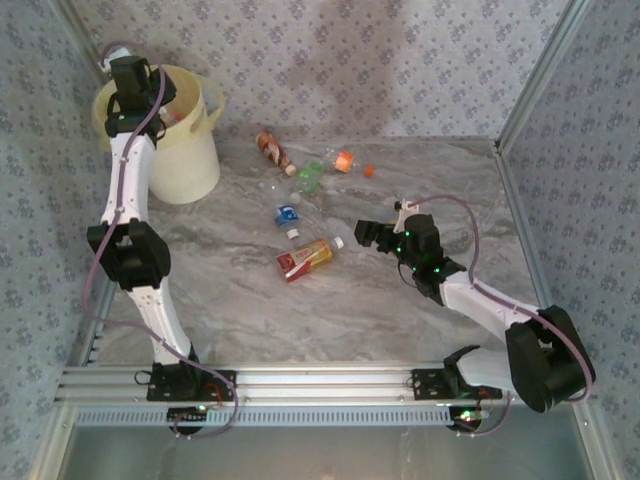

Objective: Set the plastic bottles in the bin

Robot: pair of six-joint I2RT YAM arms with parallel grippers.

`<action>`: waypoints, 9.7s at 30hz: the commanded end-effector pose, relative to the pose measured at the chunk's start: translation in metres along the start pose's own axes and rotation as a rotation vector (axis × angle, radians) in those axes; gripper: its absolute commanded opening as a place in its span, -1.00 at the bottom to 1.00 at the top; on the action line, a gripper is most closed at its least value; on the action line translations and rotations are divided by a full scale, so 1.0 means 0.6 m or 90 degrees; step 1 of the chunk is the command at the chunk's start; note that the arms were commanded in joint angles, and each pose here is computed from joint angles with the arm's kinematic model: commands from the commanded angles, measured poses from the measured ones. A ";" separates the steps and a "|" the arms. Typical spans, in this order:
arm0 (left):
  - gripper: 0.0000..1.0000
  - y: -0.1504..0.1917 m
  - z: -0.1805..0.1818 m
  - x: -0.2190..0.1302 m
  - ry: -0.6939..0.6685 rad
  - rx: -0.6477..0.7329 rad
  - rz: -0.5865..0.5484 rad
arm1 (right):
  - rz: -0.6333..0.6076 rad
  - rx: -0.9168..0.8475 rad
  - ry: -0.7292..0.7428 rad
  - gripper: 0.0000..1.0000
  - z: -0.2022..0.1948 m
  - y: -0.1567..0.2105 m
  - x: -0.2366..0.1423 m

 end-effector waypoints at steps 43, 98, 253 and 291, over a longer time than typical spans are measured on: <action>0.95 0.421 -0.224 -0.202 0.225 0.034 0.413 | -0.066 0.046 0.082 1.00 -0.036 -0.021 -0.059; 0.16 0.045 -0.146 -0.247 0.164 0.136 -0.150 | -0.084 -0.099 -0.213 1.00 0.129 -0.042 -0.060; 0.14 0.124 -0.237 -0.123 0.212 0.119 0.109 | -0.155 0.020 -0.055 1.00 0.035 -0.095 0.045; 0.88 0.051 -0.067 0.022 0.066 -0.079 0.149 | -0.132 -0.047 0.021 1.00 0.037 -0.101 0.022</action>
Point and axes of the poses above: each hand's point on the last joint's axis, 136 mm out from that joint toward the fingers, its own x axis out along the fingers, its own z axis along the line the jaws close on, y = z × x, the point moved 5 cm from there along -x, back along the fingers, and after that the axes turned 7 degrees about x, right-handed, at the moved point
